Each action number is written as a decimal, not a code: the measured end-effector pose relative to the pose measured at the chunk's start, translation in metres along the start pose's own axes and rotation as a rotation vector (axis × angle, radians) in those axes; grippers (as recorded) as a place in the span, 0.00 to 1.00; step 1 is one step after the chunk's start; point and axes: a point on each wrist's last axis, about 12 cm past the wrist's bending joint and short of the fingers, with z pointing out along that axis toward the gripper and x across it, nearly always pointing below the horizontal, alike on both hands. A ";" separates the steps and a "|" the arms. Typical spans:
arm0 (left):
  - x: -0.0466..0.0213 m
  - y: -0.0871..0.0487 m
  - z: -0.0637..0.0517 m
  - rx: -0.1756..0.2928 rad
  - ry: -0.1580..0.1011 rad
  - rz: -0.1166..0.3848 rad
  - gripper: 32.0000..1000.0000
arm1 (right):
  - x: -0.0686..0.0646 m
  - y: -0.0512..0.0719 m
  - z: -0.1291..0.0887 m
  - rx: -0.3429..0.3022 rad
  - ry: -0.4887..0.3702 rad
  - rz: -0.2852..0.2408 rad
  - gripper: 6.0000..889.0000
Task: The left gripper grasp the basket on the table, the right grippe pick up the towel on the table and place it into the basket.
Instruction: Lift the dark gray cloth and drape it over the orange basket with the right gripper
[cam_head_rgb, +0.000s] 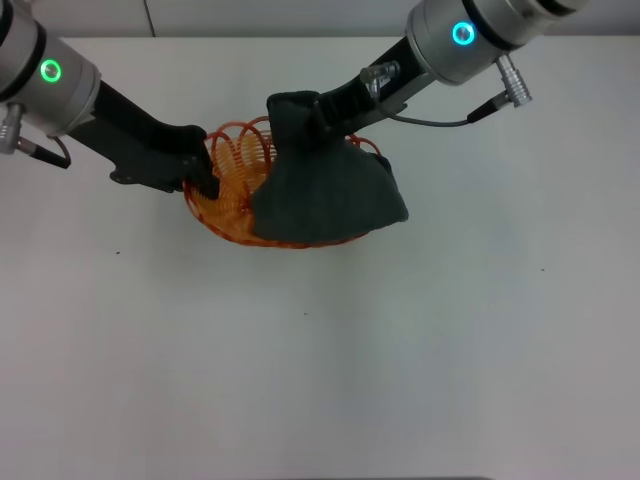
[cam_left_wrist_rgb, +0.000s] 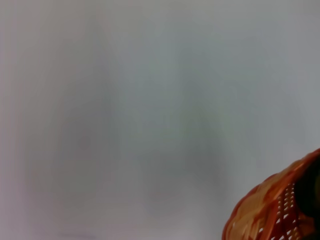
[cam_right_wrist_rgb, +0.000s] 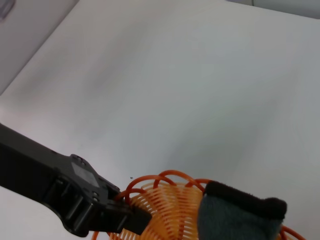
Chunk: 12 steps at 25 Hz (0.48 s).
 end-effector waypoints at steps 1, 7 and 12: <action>-0.0002 0.000 0.000 0.000 0.000 0.001 0.06 | 0.000 0.000 0.000 0.000 -0.001 -0.001 0.18; -0.0014 -0.001 -0.001 0.000 -0.002 0.005 0.06 | -0.001 0.002 0.000 0.003 0.001 -0.014 0.23; -0.0006 0.001 -0.001 -0.003 -0.003 0.001 0.06 | 0.000 0.004 -0.001 0.000 0.017 0.000 0.27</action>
